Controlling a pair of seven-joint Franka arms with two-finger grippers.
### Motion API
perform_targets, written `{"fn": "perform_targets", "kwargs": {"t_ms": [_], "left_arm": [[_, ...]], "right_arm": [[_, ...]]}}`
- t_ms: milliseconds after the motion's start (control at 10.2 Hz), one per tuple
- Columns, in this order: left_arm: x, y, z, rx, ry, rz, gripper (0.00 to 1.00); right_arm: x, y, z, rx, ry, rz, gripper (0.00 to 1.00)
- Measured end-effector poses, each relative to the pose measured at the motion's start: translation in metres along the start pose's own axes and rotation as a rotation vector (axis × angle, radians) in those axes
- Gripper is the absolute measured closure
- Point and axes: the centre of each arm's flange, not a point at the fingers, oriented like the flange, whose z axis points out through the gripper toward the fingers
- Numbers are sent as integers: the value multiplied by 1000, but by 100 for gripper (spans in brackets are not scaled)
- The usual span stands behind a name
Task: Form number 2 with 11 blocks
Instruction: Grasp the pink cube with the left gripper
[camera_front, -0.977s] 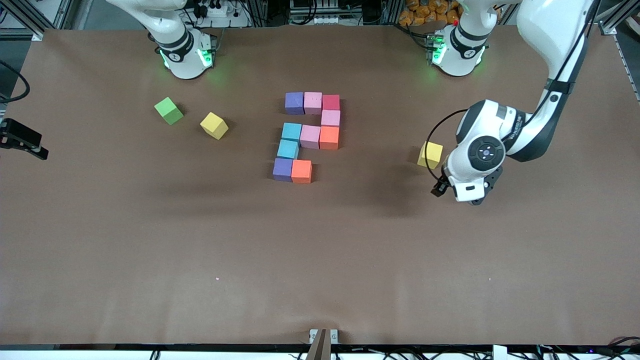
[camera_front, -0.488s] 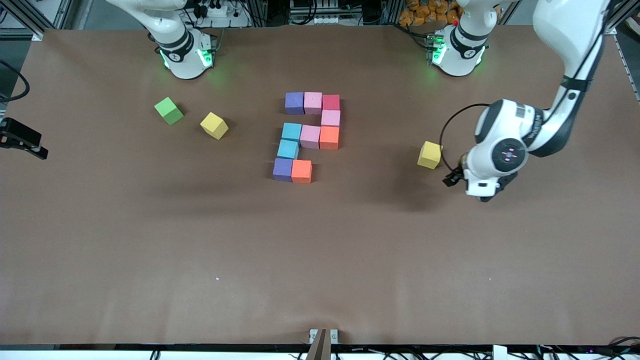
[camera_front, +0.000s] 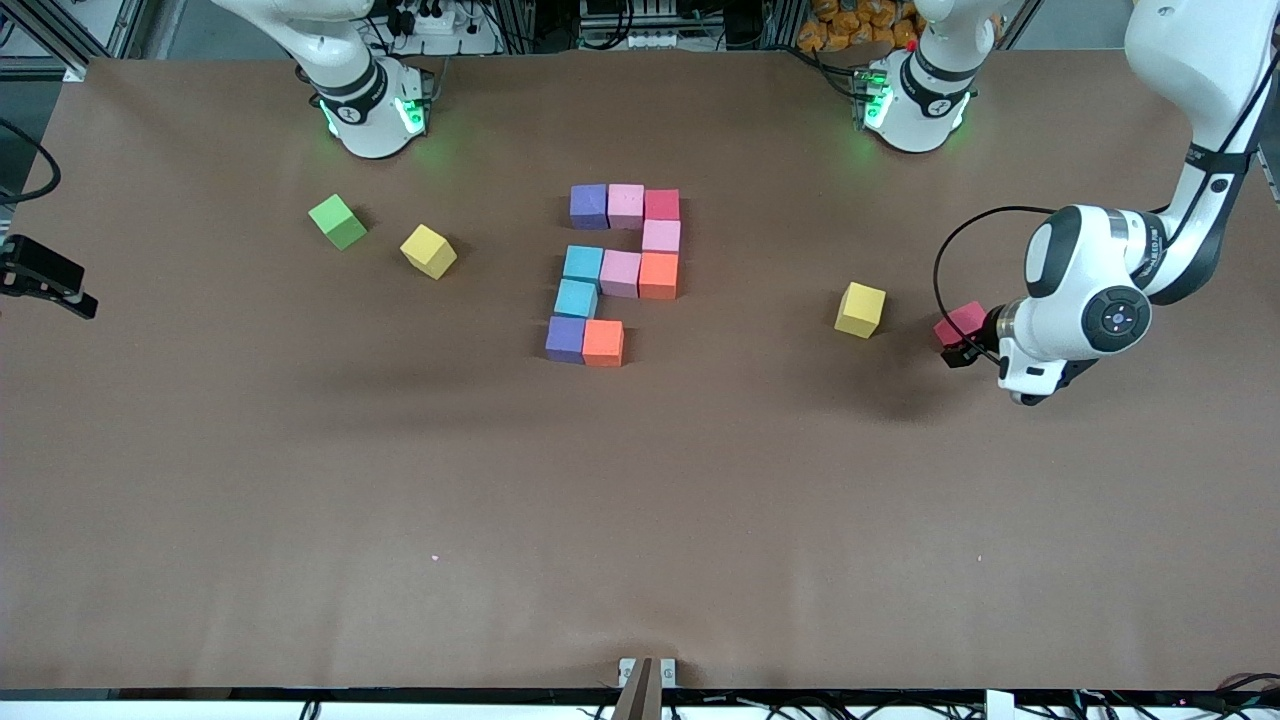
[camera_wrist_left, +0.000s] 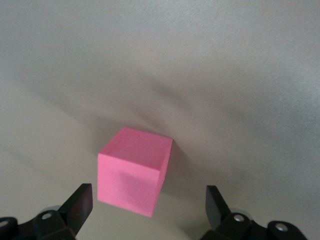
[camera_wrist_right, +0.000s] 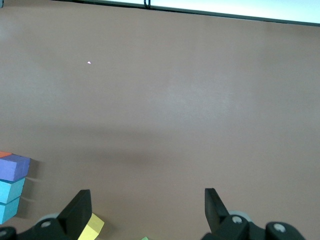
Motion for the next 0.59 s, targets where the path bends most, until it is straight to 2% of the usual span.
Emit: {"fn": "perform_targets", "kwargs": {"t_ms": [293,586], "left_arm": [[0,-9,21,-47,34,41,0],[8,-28,29,-34,36,62,0]], "right_arm": [[0,0,0,0,0,0,0],[0,0,0,0,0,0,0]]}}
